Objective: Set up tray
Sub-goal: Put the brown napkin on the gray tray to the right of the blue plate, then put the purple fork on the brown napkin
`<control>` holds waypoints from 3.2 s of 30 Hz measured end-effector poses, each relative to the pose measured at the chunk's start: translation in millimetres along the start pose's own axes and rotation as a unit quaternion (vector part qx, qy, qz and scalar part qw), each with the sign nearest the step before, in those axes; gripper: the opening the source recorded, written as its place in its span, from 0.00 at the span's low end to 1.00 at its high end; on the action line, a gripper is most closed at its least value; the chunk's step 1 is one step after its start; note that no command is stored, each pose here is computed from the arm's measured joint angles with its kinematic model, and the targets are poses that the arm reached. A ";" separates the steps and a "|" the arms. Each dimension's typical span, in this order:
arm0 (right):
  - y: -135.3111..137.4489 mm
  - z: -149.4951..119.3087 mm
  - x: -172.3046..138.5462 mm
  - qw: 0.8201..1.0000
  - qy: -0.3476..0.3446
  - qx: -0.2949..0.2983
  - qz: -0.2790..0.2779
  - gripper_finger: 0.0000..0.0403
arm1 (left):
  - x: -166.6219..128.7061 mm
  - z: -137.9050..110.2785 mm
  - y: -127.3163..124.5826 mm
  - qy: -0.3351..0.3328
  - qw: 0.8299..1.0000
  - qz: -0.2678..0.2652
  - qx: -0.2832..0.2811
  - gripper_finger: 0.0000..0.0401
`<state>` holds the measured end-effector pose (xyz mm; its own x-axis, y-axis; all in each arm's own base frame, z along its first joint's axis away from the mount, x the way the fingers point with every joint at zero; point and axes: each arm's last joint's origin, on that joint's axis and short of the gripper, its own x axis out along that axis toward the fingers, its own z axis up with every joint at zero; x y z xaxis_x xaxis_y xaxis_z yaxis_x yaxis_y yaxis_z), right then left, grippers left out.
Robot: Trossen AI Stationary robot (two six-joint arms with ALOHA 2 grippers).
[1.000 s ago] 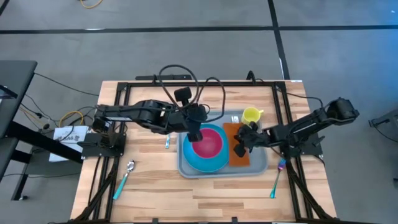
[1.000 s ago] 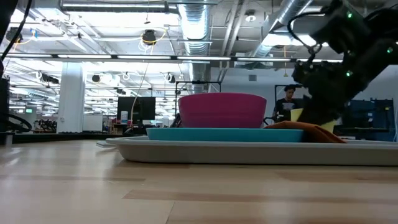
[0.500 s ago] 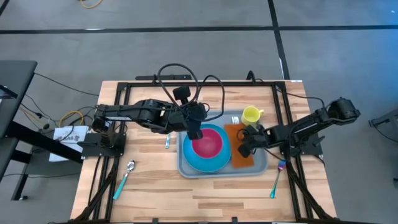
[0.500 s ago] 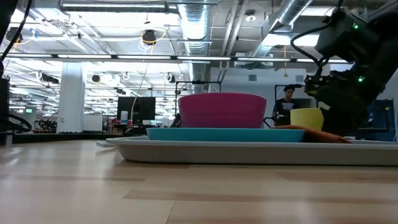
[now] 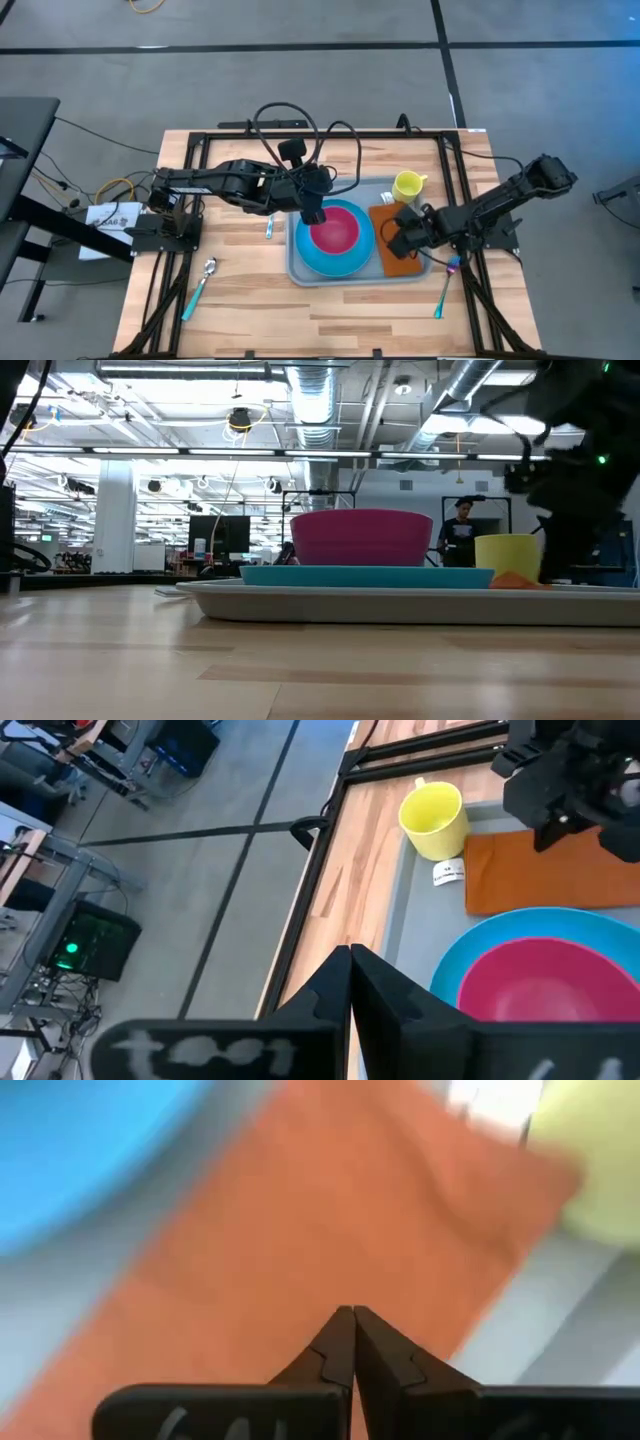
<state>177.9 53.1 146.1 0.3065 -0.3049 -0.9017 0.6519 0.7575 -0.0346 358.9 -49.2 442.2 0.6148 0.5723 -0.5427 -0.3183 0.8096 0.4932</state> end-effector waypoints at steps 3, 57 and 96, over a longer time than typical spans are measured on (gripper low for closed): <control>6.5 6.4 -7.3 0.999 -0.043 -0.020 -0.003 0.00 | 0.0 0.0 0.0 0.000 1.000 0.000 0.000 0.00; 13.1 48.5 -51.8 0.997 0.035 -0.039 -0.058 0.00 | 0.2 -1.7 0.0 0.007 1.000 0.001 0.019 0.00; 78.6 -81.1 -83.7 0.891 0.291 0.302 -0.176 0.35 | 6.6 12.1 4.1 -0.064 0.969 -0.054 0.231 0.00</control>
<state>147.2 185.0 183.9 -0.2870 0.0219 -0.9577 0.9446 0.1726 -0.2791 370.4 -43.7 448.9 0.7203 0.4427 -0.5341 0.0920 0.7021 0.7061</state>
